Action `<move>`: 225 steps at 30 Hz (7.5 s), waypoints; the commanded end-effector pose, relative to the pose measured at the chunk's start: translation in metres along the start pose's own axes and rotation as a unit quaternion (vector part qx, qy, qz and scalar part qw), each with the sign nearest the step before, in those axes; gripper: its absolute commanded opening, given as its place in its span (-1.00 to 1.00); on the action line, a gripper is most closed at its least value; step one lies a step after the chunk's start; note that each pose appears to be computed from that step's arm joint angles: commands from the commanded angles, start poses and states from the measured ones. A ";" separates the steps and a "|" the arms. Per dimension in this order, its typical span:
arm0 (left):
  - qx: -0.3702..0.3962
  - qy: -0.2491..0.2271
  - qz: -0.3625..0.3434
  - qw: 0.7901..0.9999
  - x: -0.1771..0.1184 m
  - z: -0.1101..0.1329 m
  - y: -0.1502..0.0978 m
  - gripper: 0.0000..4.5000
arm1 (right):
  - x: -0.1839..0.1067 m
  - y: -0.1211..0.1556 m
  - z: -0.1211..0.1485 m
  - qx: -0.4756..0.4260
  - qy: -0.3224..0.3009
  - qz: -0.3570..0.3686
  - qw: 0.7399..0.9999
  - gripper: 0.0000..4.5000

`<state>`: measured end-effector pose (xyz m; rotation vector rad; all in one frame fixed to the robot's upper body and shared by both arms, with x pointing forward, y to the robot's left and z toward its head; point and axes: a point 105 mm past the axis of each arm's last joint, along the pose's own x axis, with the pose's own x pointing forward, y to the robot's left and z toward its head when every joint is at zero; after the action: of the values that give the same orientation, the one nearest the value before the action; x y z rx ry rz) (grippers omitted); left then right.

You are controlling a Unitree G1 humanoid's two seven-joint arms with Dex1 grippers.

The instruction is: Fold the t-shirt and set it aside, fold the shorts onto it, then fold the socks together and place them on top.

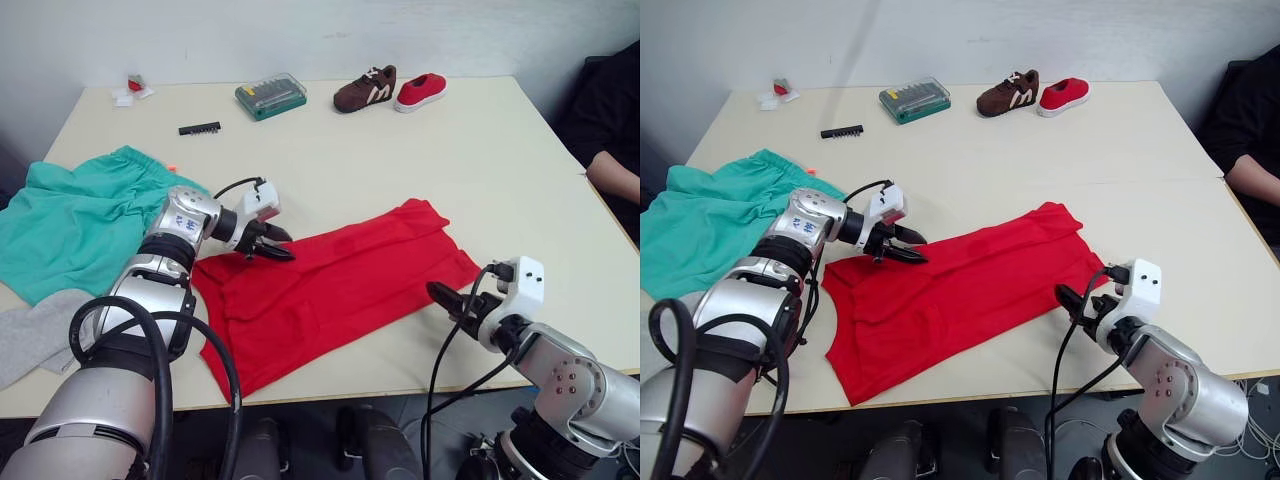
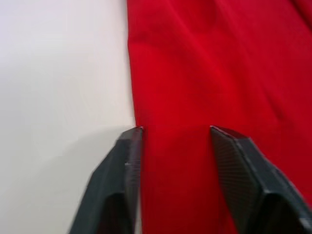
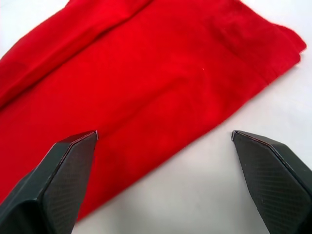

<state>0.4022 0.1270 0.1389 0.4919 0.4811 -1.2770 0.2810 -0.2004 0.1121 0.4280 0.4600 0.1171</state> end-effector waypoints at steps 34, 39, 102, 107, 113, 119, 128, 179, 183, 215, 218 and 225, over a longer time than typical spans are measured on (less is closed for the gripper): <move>-0.062 -0.043 0.012 0.997 -0.015 -0.028 -0.040 -1.00 | 0.106 0.014 0.076 -0.182 0.029 0.076 0.980 -0.99; -0.112 -0.078 0.075 0.988 -0.019 -0.024 -0.076 -1.00 | 0.138 0.040 0.080 -0.229 0.042 0.098 0.968 -0.99; -0.142 -0.072 0.060 0.985 0.035 0.033 0.010 1.00 | -0.006 0.087 -0.063 -0.125 0.191 0.283 0.932 0.98; -0.146 -0.059 0.067 0.985 0.043 0.026 0.009 0.73 | -0.006 0.091 -0.069 -0.118 0.209 0.300 0.923 1.00; -0.143 -0.059 0.062 0.986 0.045 0.027 0.007 -0.10 | 0.001 0.094 -0.075 -0.112 0.229 0.300 0.919 1.00; -0.138 -0.062 0.061 0.987 0.044 0.028 0.007 -0.95 | 0.011 0.085 -0.075 -0.124 0.226 0.272 0.927 0.41; -0.138 -0.072 0.074 0.985 0.039 0.026 0.011 -1.00 | 0.010 0.085 -0.065 -0.155 0.213 0.276 0.924 -0.99; -0.126 -0.169 0.145 0.967 -0.025 -0.002 -0.019 0.42 | 0.039 0.062 0.015 -0.293 0.175 0.327 0.881 -0.11; -0.041 -0.144 0.122 0.981 -0.038 0.005 -0.031 0.99 | 0.015 0.051 0.026 -0.333 0.156 0.314 0.875 0.51; 0.614 -0.063 -0.085 0.782 -0.038 -0.060 -0.147 1.00 | -0.019 0.024 -0.057 -0.810 -0.147 0.447 0.348 0.99; 0.613 -0.061 -0.079 0.784 -0.030 -0.061 -0.142 1.00 | -0.013 0.032 -0.062 -0.806 -0.153 0.451 0.350 0.99; 0.605 -0.061 -0.068 0.791 -0.026 -0.065 -0.136 0.17 | -0.009 0.040 -0.070 -0.793 -0.153 0.459 0.369 0.72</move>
<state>0.2577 0.1546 0.0968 1.4438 -0.5608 -1.6337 0.2450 -0.1446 0.0933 -1.3571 -0.5560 1.3867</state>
